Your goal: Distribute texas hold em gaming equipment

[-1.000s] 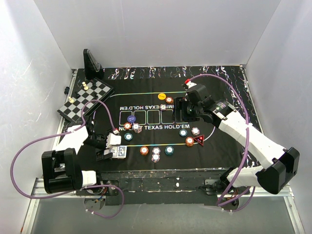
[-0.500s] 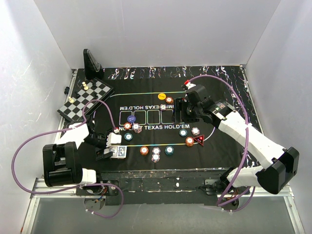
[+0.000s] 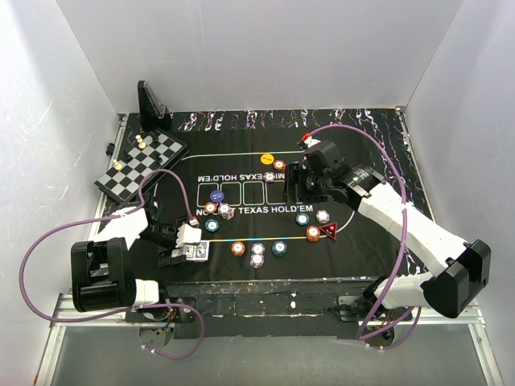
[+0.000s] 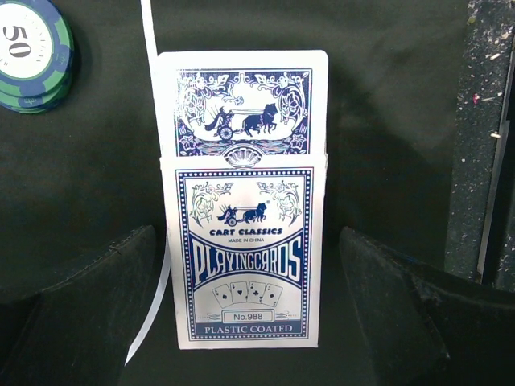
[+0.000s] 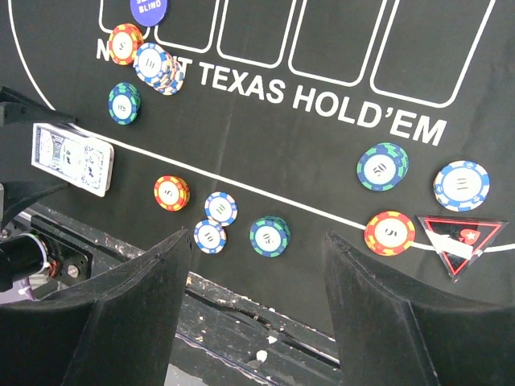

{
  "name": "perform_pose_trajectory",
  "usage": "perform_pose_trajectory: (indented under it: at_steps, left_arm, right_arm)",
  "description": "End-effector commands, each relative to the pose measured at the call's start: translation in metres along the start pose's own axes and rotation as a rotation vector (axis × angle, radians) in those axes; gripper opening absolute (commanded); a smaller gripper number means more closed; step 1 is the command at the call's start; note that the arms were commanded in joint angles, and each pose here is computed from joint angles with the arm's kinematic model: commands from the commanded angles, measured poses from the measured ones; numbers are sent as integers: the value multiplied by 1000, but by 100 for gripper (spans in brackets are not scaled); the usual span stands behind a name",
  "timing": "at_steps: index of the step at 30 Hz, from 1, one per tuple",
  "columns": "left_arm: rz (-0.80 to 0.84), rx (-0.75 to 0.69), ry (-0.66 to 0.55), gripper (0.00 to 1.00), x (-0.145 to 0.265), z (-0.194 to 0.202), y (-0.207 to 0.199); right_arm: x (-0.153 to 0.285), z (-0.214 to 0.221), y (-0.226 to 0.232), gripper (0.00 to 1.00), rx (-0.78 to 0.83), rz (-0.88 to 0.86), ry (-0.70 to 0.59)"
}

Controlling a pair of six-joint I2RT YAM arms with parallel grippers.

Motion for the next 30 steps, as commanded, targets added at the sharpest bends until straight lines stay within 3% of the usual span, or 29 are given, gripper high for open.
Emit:
perform_pose_trajectory:
  at_steps: [1, 4, 9, 12, 16, 18, 22, 30]
  left_arm:
    - [7, -34, -10, 100, -4, -1, -1]
    - [5, -28, -11, 100, -3, -2, 2]
    - [-12, -26, -10, 82, 0, -4, 3]
    - [-15, -27, -12, 67, 3, -8, 0]
    - [-7, -26, -26, 37, 7, -13, -5]
    - [-7, -20, -34, 28, 10, -17, -6]
    - [3, 22, -67, 28, 19, -29, -8]
    - [-23, 63, -199, 25, 65, -84, 0]
  right_arm:
    - [4, -12, 8, 72, 16, -22, -33]
    - [3, -12, 8, 72, 13, -22, -29]
    - [1, -10, 10, 71, 6, -29, -15]
    - [1, -11, 12, 71, 7, -33, -13]
    - [0, -9, 14, 70, 8, -35, -3]
    - [0, -7, 16, 70, 7, -42, 5]
    - [0, -7, 20, 70, 4, -48, 7]
    - [8, -5, 58, 75, -39, -239, 44]
Point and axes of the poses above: each gripper's point midway between its finger pads, its own x axis back along the fingers, its own y axis along the line the jaws close on, z = x × y, the point moved 2 cm from there along x, back along the fingers, and after that the axes turned 2 degrees about x, right-handed, at the moved point
